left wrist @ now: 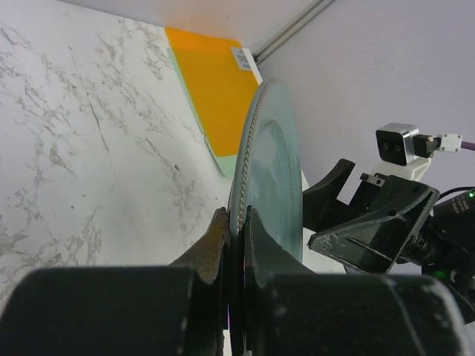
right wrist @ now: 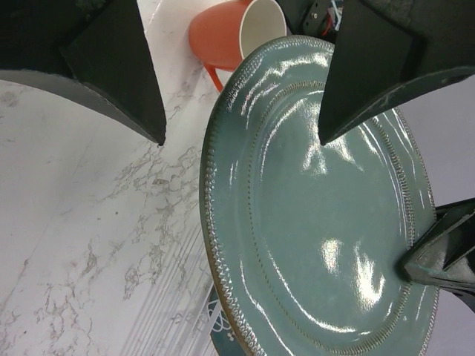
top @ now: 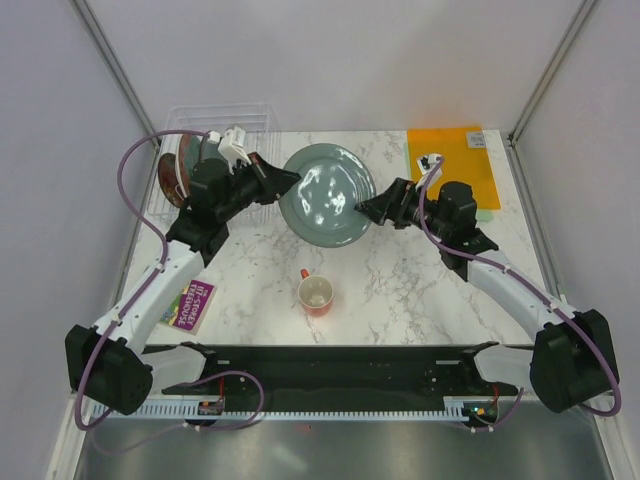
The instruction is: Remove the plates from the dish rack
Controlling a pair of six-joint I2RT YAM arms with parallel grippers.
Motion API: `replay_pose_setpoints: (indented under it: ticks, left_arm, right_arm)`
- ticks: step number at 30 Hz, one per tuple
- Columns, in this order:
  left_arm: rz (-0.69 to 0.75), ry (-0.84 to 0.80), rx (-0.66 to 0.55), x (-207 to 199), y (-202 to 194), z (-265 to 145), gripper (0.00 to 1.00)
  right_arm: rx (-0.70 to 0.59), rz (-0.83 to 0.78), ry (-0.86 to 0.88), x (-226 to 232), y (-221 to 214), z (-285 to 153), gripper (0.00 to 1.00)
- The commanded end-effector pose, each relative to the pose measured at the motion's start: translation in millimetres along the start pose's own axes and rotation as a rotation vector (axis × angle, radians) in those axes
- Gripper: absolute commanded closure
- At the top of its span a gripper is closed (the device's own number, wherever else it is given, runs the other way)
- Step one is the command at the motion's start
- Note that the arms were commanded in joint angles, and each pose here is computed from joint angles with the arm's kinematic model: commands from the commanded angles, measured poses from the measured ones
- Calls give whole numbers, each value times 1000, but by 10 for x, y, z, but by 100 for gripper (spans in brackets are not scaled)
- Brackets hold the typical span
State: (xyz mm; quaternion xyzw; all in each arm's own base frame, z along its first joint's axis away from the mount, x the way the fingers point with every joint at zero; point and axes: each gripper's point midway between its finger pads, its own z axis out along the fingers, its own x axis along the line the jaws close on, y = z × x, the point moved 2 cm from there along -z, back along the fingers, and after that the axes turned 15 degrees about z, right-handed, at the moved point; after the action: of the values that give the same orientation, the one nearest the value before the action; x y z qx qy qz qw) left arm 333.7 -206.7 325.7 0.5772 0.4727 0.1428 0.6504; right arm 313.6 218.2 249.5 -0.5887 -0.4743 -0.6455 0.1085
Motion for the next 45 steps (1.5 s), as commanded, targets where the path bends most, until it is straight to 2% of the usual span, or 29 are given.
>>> replay_pose_setpoints:
  ticks: [1, 3, 4, 5, 6, 7, 10, 13, 14, 18, 20, 22, 24, 28, 33, 43, 45]
  left_arm:
    - [-48, -179, -197, -450, 481, -174, 98]
    - [-61, -193, -189, -453, 420, -190, 98]
    - [-78, -200, -185, -440, 352, -190, 98]
    - [-86, -202, -181, -426, 314, -193, 98]
    - [-92, -205, -180, -424, 286, -203, 98]
    - [-108, -210, -176, -410, 231, -200, 98]
    - [-118, -246, -161, -439, 143, -194, 98]
    - [-127, -258, -135, -432, 49, -170, 98]
    - [-127, -266, -129, -436, 32, -167, 98]
    - [-80, -242, -97, -366, -74, -128, 54]
    - [-52, -199, -78, -281, -135, -106, 35]
    - [-45, -167, -81, -221, -135, -81, 28]
    - [-17, -168, -82, -222, -119, -75, 32]
    - [4, -126, -65, -162, -116, -50, 19]
    - [67, -57, -76, -83, -62, -139, 18]
    - [188, 172, -100, 224, -13, -437, 17]
    - [215, 245, -64, 369, -122, -507, 16]
  right_arm:
    - [-19, -22, 85, 145, 36, 36, 17]
    - [1, -34, 125, 191, 0, 32, 35]
    - [8, -33, 137, 206, -13, 29, 49]
    - [24, -35, 152, 218, -41, 26, 67]
    - [27, -41, 170, 242, -46, 22, 91]
    - [30, -38, 179, 258, -52, 16, 100]
    - [45, -47, 227, 332, -87, -20, 100]
    - [9, -60, 221, 353, -66, -93, 100]
    - [3, -54, 171, 274, -77, -112, 100]
    - [-156, -126, -30, 144, 200, -296, 100]
    - [-208, -168, -87, 191, 330, -464, 100]
    - [-272, -184, -114, 238, 461, -588, 100]
    - [-304, -184, -138, 234, 574, -663, 100]
    - [-358, -186, -196, 159, 738, -737, 100]
    - [-404, -180, -246, 21, 941, -791, 100]
    - [-349, -119, -326, -521, 919, -642, 100]
    - [-330, -101, -339, -641, 882, -603, 100]
